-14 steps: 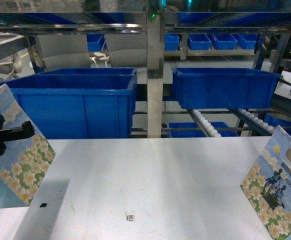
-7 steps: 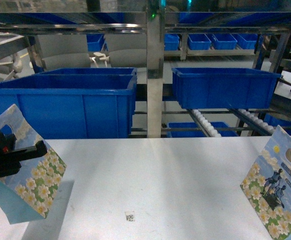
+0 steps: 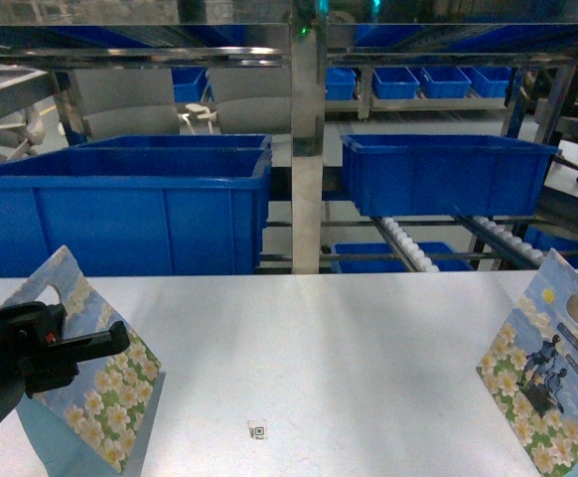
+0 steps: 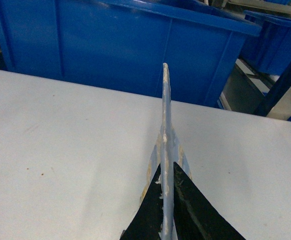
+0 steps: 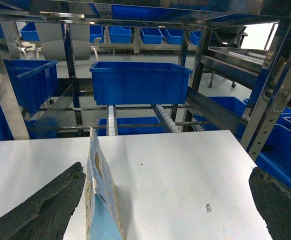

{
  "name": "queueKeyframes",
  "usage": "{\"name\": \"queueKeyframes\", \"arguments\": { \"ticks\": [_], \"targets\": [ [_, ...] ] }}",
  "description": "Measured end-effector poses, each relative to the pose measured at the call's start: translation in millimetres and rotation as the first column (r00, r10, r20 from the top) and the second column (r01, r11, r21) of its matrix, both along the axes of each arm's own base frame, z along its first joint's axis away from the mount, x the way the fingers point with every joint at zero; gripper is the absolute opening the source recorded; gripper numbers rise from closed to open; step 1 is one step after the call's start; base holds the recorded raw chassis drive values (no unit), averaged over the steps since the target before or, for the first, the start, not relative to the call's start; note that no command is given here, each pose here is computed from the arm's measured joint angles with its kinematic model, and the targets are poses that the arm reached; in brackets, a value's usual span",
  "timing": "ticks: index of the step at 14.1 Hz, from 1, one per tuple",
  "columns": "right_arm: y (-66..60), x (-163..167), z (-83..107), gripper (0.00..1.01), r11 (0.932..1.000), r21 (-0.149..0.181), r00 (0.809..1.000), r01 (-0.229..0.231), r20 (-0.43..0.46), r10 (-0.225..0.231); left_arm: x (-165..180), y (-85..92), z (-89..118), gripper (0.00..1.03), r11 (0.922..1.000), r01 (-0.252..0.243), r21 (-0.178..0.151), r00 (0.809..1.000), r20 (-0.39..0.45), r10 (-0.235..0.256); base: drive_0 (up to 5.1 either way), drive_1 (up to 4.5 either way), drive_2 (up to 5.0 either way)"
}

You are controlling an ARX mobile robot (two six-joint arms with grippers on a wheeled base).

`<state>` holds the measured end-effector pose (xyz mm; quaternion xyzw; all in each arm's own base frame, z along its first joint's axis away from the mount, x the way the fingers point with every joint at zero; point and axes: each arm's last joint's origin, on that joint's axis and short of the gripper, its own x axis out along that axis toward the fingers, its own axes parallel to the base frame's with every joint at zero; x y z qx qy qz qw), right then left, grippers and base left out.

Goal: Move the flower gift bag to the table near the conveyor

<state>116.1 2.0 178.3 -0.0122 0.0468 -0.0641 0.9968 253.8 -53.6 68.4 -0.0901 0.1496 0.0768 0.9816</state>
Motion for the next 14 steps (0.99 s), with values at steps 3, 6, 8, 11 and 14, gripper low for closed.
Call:
{"name": "queueKeyframes", "arguments": {
  "ticks": [3,6,8,11,14],
  "targets": [
    [0.0,0.0,0.0,0.98,1.0,0.0,1.0,0.0,0.0,0.0,-4.0,2.8,-5.1,0.31,0.9999,-0.014,0.004,1.0,-0.024,0.015,0.0,0.0,0.0],
    [0.0,0.0,0.0,0.98,1.0,0.0,1.0,0.0,0.0,0.0,-6.7,-4.7,-1.4,0.65,0.9999,0.012,0.011,1.0,-0.015,-0.012,0.0,0.0,0.0],
    [0.0,0.0,0.0,0.98,1.0,0.0,1.0,0.0,0.0,0.0,-7.4,-12.0,20.6,0.9,0.9991,0.043,-0.004,0.996,0.076,-0.043,0.0,0.0,0.0],
    [0.0,0.0,0.0,0.98,1.0,0.0,1.0,0.0,0.0,0.0,-13.7,-12.5,25.5,0.97,0.9979,0.064,0.014,0.996,0.068,-0.065,0.0,0.0,0.0],
    [0.0,0.0,0.0,0.98,1.0,0.0,1.0,0.0,0.0,0.0,-18.5,-8.0,37.3,0.98,0.9978,0.065,0.014,0.995,0.078,-0.066,0.0,0.0,0.0]
  ]
}}
